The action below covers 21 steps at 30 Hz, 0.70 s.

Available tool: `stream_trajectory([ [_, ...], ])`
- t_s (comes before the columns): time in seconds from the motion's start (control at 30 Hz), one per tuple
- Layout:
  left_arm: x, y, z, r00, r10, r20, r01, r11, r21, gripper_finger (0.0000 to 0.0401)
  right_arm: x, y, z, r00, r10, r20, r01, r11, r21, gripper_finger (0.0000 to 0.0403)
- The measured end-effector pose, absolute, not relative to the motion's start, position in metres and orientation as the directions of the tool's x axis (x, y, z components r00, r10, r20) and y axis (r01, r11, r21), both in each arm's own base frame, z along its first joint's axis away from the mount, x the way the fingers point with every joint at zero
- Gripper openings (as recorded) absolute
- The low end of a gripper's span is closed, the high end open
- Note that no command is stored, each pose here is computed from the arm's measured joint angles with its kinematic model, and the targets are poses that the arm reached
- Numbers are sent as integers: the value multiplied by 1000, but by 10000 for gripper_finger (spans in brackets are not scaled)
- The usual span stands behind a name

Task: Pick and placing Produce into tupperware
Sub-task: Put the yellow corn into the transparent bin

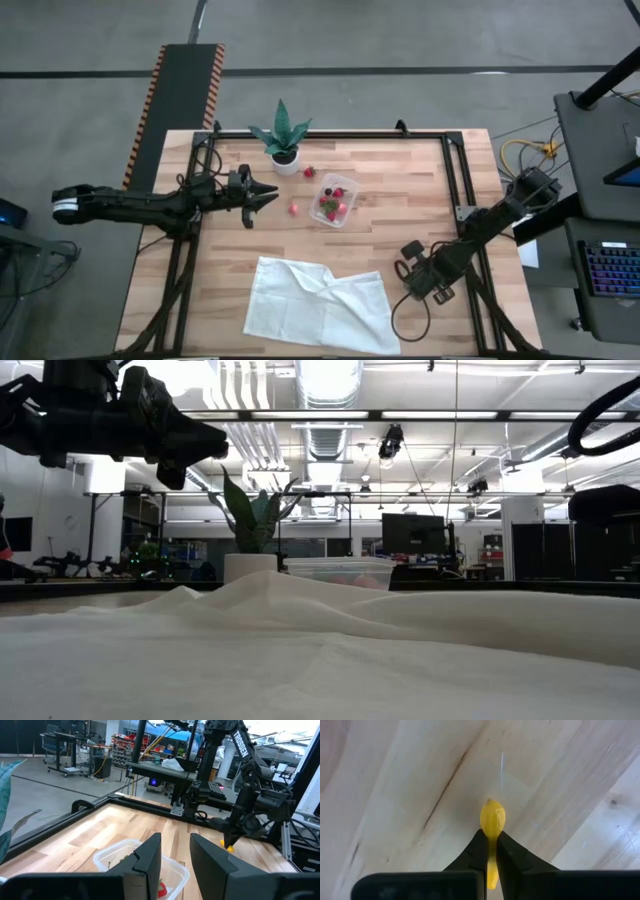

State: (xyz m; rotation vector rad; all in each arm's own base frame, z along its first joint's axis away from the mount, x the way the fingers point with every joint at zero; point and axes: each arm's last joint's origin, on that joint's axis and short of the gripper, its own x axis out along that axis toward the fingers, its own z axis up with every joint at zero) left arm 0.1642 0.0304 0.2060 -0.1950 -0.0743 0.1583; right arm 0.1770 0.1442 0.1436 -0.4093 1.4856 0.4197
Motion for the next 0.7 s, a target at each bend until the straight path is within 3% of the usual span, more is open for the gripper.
stream_trajectory([
  [0.37,164,31,206,985,165,58,-151,968,-199,89,202,145,171,201,-50,-978,-521,841,-150,13],
  [0.7,164,31,206,985,165,57,-151,968,-200,89,259,113,218,432,-168,-886,-333,883,-330,13],
])
